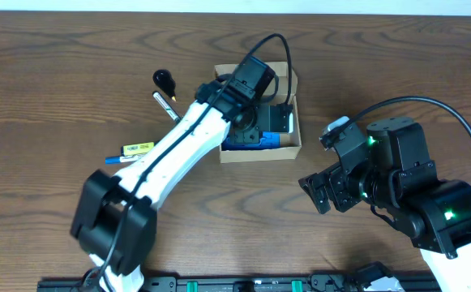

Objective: Pack container
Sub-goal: 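Carry the red stapler with left gripper into the box beside duster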

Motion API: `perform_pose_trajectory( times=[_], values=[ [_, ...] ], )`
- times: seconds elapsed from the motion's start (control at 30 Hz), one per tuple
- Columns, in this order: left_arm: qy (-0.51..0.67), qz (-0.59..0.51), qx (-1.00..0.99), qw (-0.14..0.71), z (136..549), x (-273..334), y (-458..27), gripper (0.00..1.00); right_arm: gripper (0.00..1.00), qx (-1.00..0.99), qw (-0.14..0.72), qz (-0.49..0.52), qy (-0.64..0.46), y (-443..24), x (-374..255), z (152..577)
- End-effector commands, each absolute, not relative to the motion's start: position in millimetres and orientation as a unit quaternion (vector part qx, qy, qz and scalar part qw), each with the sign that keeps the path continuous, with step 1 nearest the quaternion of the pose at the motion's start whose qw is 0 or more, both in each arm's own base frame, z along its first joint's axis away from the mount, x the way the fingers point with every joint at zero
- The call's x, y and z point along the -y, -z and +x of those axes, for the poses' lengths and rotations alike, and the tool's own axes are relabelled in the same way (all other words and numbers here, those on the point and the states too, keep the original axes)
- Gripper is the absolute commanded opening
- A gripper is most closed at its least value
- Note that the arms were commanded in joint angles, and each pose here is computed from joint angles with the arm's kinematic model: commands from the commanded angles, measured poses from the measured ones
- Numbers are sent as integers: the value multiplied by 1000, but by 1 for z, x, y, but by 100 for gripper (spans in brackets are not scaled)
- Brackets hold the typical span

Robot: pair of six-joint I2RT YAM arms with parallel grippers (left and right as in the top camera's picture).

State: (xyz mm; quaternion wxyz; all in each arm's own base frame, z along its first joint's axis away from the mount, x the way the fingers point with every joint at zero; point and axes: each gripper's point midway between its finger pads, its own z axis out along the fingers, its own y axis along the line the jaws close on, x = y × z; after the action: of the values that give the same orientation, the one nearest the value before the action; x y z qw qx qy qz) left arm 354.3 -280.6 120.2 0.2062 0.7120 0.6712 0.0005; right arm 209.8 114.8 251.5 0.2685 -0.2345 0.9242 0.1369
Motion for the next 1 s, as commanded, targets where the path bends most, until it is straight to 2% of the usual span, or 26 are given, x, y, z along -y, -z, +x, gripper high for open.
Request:
perform_pose_trajectory(
  times=[0.0,0.33,0.97],
  values=[
    [-48,731,-653,194,370,272,-108,5,99,-926,270,-226,-136,-253,-113,211],
    [-93,728,-660,161,391,261,-67,6,99,-926,270,-226,-137,-253,-113,211],
    [-93,677,-704,194,412,258,-70,6,99,-926,270,-226,-137,-253,-113,211]
  ],
)
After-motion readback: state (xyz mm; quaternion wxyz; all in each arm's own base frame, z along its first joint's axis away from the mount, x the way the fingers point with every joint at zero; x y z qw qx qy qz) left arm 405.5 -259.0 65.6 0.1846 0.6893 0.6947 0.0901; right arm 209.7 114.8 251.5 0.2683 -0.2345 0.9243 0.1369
